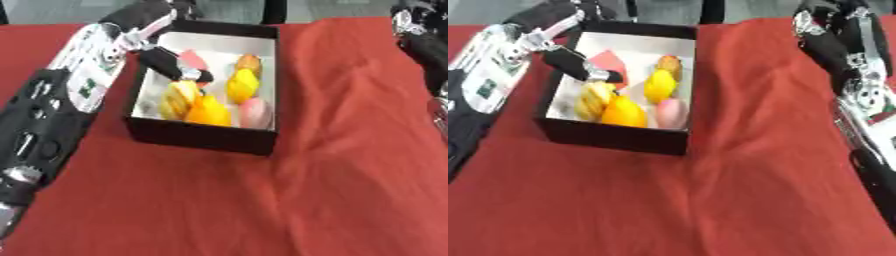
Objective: Pick up objects on the table and place them in the box.
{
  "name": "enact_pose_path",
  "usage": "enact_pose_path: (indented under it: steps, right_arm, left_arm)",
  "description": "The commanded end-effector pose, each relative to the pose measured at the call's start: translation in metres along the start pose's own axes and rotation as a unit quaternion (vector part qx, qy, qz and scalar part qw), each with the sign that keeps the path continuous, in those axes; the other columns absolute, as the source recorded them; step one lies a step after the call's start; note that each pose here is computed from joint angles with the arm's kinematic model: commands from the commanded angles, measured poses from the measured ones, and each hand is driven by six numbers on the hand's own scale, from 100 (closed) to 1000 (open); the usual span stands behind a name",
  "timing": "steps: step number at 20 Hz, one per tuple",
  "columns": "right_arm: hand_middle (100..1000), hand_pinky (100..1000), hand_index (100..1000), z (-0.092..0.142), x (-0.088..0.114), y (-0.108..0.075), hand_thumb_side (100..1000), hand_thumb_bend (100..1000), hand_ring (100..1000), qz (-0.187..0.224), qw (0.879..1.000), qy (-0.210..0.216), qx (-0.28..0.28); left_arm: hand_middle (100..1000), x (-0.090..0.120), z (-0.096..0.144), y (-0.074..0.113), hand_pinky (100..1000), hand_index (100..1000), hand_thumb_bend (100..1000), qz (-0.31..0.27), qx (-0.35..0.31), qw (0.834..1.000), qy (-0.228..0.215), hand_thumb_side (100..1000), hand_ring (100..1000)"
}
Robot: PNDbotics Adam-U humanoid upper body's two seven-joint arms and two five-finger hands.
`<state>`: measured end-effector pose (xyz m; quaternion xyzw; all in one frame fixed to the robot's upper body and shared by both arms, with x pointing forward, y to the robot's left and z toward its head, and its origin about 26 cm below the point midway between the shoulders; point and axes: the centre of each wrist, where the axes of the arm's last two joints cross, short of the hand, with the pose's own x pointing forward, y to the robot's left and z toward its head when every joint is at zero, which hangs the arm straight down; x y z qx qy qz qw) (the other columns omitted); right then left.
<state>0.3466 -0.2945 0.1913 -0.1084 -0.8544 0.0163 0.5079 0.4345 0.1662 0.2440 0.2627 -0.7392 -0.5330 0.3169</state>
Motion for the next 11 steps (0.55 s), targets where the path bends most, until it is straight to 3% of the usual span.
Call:
enact_pose_path:
  steps: [1, 3, 6, 7, 9, 11]
  right_arm:
    - [773, 943, 844, -0.005, 0.017, -0.009, 167, 100, 758, 0.017, 0.999, -0.033, -0.003]
    - [778, 942, 848, -0.004, 0.018, -0.012, 174, 100, 763, 0.026, 0.999, -0.035, -0.005]
    - [789, 942, 861, 0.0, 0.018, -0.015, 196, 122, 772, 0.036, 0.998, -0.041, -0.011]
    - [797, 942, 871, 0.001, 0.017, -0.015, 229, 126, 780, 0.037, 0.998, -0.043, -0.013]
    - [807, 945, 884, 0.003, 0.014, -0.015, 257, 131, 791, 0.038, 0.998, -0.045, -0.017]
    - [816, 948, 892, 0.007, 0.01, -0.014, 259, 135, 801, 0.036, 0.998, -0.042, -0.017]
  left_arm:
    - [762, -0.009, 0.046, 0.059, 715, 846, 295, 0.101, 0.137, 0.985, 0.005, 620, 744]
    - [759, -0.017, 0.084, 0.076, 705, 827, 209, 0.181, 0.219, 0.959, 0.018, 679, 737]
    - [767, -0.029, 0.134, 0.085, 701, 817, 183, 0.276, 0.318, 0.906, 0.036, 724, 736]
    - [776, -0.032, 0.147, 0.083, 703, 816, 169, 0.298, 0.338, 0.891, 0.045, 778, 743]
    - [781, -0.041, 0.168, 0.075, 708, 816, 162, 0.333, 0.363, 0.867, 0.067, 798, 748]
    - [789, -0.05, 0.184, 0.064, 716, 821, 228, 0.36, 0.375, 0.849, 0.093, 779, 758]
